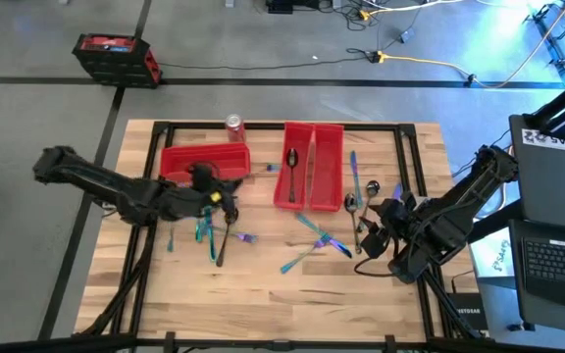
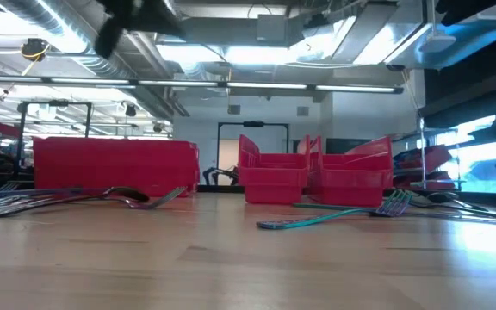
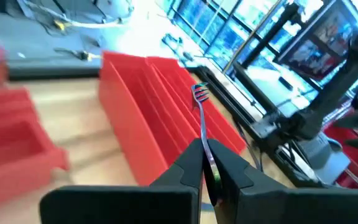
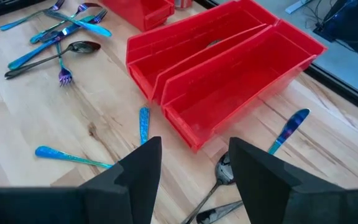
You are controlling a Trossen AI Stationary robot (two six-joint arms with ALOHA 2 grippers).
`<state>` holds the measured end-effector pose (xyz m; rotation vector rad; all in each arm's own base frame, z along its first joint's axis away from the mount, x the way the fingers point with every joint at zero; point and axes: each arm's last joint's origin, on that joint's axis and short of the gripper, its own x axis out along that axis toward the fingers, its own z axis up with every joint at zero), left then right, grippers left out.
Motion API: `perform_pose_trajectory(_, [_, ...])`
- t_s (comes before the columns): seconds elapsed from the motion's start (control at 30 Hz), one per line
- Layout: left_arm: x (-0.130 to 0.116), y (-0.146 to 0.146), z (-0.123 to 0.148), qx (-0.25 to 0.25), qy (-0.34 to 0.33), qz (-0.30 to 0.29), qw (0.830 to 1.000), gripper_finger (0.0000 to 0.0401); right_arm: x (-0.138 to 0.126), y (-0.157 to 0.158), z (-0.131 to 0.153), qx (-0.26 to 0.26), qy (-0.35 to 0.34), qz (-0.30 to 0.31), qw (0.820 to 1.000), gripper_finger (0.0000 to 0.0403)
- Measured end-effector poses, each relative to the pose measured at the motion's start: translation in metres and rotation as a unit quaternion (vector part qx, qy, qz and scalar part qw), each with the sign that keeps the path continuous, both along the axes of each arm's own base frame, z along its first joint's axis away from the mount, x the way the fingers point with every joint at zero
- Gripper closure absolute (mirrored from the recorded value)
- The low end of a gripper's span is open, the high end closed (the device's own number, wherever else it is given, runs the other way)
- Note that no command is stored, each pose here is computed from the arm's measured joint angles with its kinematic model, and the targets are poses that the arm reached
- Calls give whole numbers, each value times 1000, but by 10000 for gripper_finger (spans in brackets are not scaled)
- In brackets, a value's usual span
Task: Sort silverware
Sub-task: Put the blue fork into the left red bin
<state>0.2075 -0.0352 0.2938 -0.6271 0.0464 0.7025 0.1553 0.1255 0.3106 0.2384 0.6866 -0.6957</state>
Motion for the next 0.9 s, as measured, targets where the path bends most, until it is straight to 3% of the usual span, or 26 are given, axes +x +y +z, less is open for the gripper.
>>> perform_pose_trajectory(0.2, [-37,13,18,21,-11,35,999,401,0,0,0,3,-3,-4,1000,230])
perform_pose_trajectory(0.33, [-47,16,22,27,-16,57,998,401,1,0,1,-5,-13,-4,1000,230])
perform_pose_trajectory(0.5, [-44,15,20,21,-19,60,998,401,5,-4,6,-56,-125,-41,990,230])
perform_pose_trajectory(0.63, [-44,14,21,20,-26,68,997,401,21,-16,10,-76,-197,-96,973,230])
perform_pose_trajectory(0.8, [-46,12,23,22,-48,102,993,401,50,-40,14,-66,-222,-163,959,230])
perform_pose_trajectory(0.9, [-47,11,23,27,-46,106,993,401,70,-46,19,-65,-236,-165,956,230])
